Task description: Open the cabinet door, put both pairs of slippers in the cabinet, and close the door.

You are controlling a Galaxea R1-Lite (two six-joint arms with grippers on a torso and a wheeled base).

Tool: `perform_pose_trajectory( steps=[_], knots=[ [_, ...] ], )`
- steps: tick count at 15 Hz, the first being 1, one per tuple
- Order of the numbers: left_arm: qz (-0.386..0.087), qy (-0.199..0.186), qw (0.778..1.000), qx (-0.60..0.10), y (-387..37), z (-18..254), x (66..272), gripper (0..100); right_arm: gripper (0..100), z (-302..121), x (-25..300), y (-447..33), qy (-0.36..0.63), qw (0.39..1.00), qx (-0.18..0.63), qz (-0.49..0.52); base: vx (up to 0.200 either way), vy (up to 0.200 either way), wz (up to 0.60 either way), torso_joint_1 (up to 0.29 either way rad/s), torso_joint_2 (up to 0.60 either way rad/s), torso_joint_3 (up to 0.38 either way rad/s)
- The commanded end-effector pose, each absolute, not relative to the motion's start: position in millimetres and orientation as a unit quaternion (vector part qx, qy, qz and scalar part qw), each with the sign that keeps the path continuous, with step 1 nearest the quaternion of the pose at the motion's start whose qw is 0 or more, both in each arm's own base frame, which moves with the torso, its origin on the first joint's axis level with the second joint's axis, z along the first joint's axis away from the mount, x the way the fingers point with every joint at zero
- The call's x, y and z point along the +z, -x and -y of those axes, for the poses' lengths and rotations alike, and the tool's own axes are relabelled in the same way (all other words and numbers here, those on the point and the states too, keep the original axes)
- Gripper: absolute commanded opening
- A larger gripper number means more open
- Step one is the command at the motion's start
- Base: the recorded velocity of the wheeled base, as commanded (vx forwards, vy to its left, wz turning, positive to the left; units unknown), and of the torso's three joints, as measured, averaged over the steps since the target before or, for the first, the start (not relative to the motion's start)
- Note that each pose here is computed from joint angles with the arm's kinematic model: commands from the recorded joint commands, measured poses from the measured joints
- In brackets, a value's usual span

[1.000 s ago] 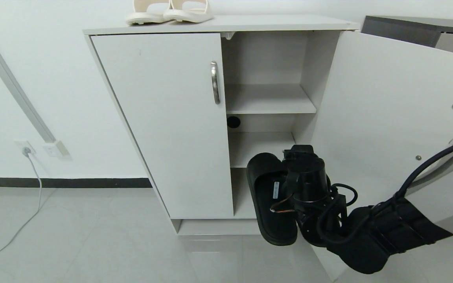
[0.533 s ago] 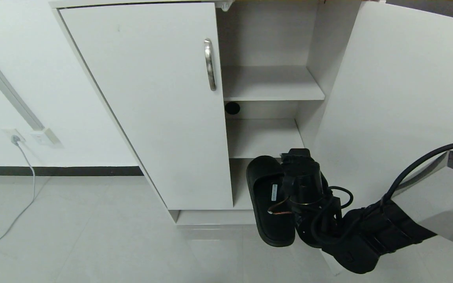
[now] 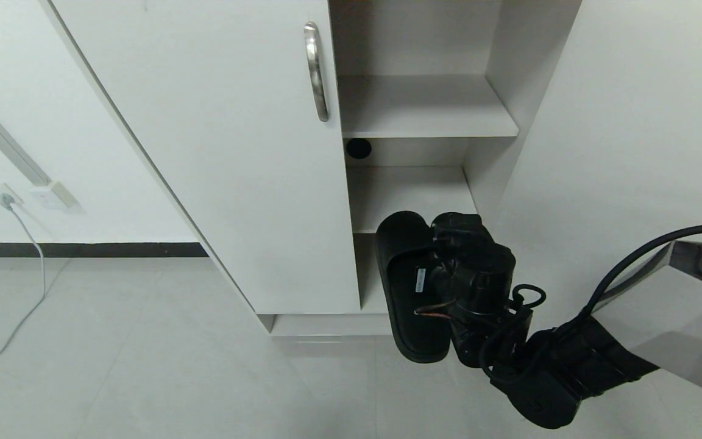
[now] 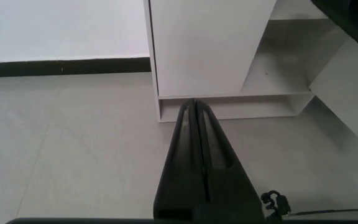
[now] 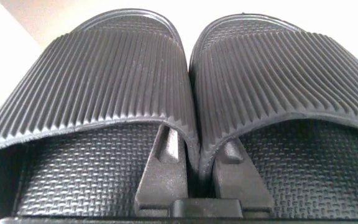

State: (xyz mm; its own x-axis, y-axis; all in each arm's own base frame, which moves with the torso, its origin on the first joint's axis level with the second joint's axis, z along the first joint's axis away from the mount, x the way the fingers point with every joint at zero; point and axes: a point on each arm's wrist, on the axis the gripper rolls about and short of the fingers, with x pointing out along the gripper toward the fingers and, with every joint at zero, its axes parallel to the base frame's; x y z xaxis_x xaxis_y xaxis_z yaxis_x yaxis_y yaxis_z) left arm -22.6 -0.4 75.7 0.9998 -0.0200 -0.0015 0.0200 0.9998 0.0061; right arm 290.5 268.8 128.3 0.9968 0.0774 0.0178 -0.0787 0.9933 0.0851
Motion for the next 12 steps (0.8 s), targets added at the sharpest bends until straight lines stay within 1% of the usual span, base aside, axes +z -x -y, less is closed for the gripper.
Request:
perform_pose_trajectory(
  steps=[1, 4, 10, 12],
  knots=[
    [-0.001, -0.003, 1.000, -0.011, 22.6, 0.3, 75.7, 0, 0, -272.5, 111.9, -294.0, -0.021, 0.999, 0.039, 0.016, 0.000, 0.000, 0.00, 0.000, 0.00, 0.000],
    [-0.001, -0.003, 1.000, -0.011, 22.6, 0.3, 75.7, 0, 0, -276.1, 97.9, -297.6, -0.005, 0.999, 0.038, 0.020, 0.000, 0.000, 0.00, 0.000, 0.00, 0.000],
    [-0.001, -0.003, 1.000, -0.011, 22.6, 0.3, 75.7, 0, 0, -275.0, 92.2, -296.6, 0.000, 0.999, 0.037, 0.014, 0.000, 0.000, 0.00, 0.000, 0.00, 0.000],
    [-0.001, -0.003, 1.000, -0.011, 22.6, 0.3, 75.7, 0, 0, -263.7, 89.8, -287.0, 0.012, 0.999, 0.034, 0.002, 0.000, 0.000, 0.00, 0.000, 0.00, 0.000]
  ],
)
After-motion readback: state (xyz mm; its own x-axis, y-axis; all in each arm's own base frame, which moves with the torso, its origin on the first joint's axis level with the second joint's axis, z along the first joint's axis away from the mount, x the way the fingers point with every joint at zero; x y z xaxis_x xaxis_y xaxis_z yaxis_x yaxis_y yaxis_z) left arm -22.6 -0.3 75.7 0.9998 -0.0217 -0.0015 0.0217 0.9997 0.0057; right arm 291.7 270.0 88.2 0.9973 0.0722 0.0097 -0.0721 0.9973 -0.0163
